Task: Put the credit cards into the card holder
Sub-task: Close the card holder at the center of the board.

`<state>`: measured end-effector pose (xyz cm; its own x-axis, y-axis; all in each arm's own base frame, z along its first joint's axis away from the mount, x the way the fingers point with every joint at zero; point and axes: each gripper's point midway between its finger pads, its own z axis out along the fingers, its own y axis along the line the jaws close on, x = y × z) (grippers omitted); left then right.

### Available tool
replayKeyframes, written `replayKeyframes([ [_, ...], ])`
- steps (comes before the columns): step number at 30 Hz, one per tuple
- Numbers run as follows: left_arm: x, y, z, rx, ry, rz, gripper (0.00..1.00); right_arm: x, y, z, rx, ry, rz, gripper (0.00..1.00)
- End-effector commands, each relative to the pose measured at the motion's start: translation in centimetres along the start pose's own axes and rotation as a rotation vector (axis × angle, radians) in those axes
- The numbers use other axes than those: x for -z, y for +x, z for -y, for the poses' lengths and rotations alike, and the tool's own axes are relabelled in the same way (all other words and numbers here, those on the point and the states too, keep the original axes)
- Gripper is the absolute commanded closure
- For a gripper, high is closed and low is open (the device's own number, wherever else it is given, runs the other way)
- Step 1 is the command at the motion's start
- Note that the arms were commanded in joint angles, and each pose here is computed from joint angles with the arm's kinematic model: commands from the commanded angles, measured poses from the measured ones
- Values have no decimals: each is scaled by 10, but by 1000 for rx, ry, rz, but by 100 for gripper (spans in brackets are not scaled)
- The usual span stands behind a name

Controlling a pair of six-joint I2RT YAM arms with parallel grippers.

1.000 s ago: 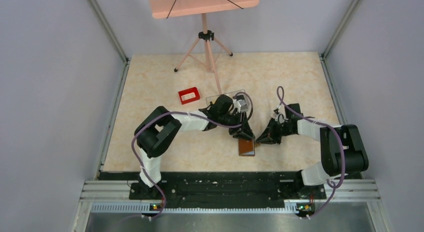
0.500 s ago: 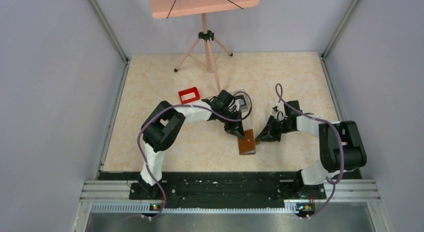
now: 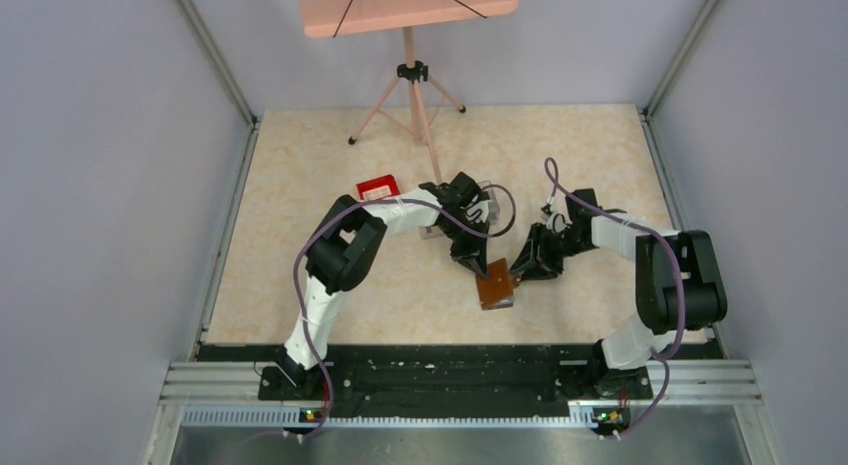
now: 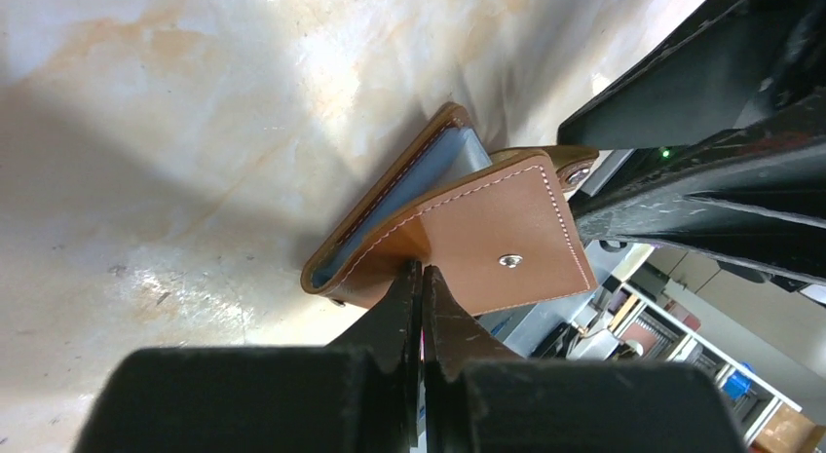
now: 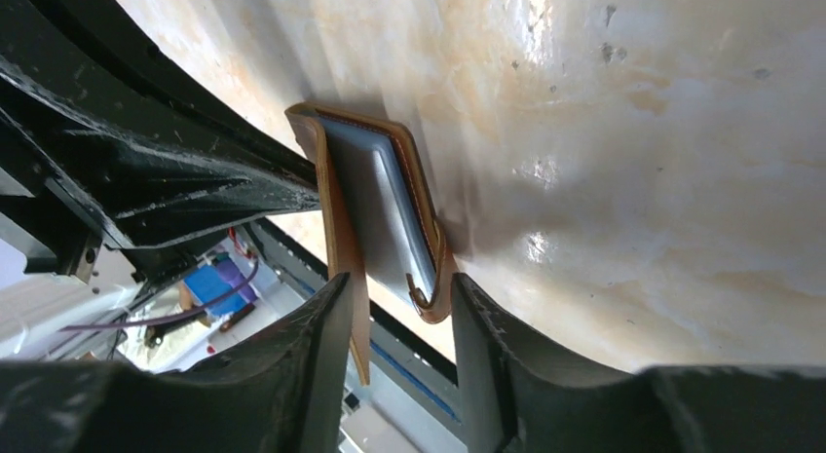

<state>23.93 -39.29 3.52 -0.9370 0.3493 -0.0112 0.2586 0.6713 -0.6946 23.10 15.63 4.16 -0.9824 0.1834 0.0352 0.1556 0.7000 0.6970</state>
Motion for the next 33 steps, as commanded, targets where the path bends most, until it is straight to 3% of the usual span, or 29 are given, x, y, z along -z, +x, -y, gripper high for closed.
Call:
replayKeyframes([
  [1,-7,17,-30,-21,-141,-86,100,9,-9,-6,47,22,0,55],
  [14,-4,19,-22,-107,-202,-97,98,5,-11,11,121,158,-16,43],
  [18,-6,19,-24,-127,-248,-112,98,-1,-11,5,138,157,-27,44],
  [24,-8,19,-28,-155,-332,-135,100,-5,-8,-4,144,121,-45,59],
  [33,-12,23,-28,-189,-433,-185,100,2,-2,-22,174,41,-47,53],
])
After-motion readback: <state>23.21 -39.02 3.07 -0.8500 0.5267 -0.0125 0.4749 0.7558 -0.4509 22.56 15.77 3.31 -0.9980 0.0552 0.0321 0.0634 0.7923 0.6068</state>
